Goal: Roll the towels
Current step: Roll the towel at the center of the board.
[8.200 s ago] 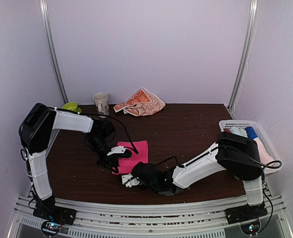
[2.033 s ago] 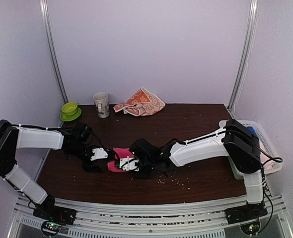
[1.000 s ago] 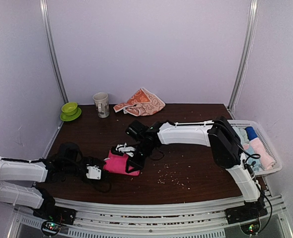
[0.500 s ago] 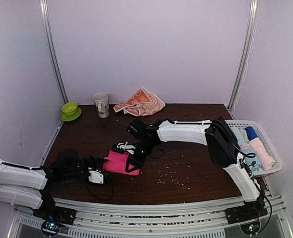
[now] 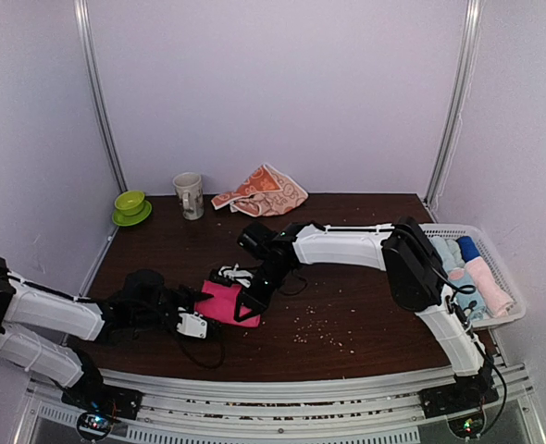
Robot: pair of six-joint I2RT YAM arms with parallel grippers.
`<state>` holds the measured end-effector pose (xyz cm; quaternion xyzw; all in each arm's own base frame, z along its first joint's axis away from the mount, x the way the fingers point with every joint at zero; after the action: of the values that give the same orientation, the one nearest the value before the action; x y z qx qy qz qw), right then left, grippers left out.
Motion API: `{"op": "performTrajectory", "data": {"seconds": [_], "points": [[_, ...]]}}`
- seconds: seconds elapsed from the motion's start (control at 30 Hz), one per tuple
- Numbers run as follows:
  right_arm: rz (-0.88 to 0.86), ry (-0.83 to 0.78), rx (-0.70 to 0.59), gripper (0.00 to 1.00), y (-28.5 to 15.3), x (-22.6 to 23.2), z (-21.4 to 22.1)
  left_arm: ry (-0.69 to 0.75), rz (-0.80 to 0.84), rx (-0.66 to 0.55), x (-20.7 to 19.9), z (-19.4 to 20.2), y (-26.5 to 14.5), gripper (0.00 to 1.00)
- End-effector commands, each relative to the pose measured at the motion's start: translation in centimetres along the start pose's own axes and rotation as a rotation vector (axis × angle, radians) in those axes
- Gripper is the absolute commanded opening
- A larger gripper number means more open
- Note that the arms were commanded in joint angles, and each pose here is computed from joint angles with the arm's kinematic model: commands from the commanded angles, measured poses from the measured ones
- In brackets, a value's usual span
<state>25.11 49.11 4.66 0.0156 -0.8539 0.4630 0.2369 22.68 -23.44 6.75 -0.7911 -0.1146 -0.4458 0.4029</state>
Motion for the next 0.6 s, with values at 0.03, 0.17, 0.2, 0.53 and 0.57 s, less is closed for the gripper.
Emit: {"op": "performTrajectory", "data": {"seconds": [0.03, 0.17, 0.2, 0.53, 0.57], "points": [[-0.006, 0.103, 0.171, 0.15, 3.3, -1.2, 5.9, 0.020, -0.007, 0.051, 0.4, 0.8, 1.0, 0.74], [-0.038, 0.101, 0.170, 0.15, 3.2, -0.9, 6.0, 0.031, -0.005, 0.100, -0.3, 1.8, 1.4, 0.71], [-0.042, 0.101, 0.169, 0.15, 3.2, -0.8, 6.0, 0.037, 0.001, 0.113, -0.7, 2.1, 1.5, 0.71], [-0.080, 0.100, 0.167, 0.17, 3.1, -0.4, 6.0, 0.039, 0.055, 0.176, -2.6, 3.6, 2.5, 0.30], [-0.082, 0.099, 0.167, 0.17, 3.1, -0.3, 6.0, 0.039, 0.062, 0.183, -2.8, 3.7, 2.6, 0.23]]}}
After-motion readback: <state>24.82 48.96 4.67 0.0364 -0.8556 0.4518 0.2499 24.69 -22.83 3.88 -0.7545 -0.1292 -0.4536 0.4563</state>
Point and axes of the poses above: each gripper's point midway between its finger pads, its own y axis out along the fingers, its own x axis along the line the jaws close on, z = x × y, the point moved 1 cm from there along -y, back along the fingers, and after that the axes turned 4 degrees about y, right-handed, at the moved point
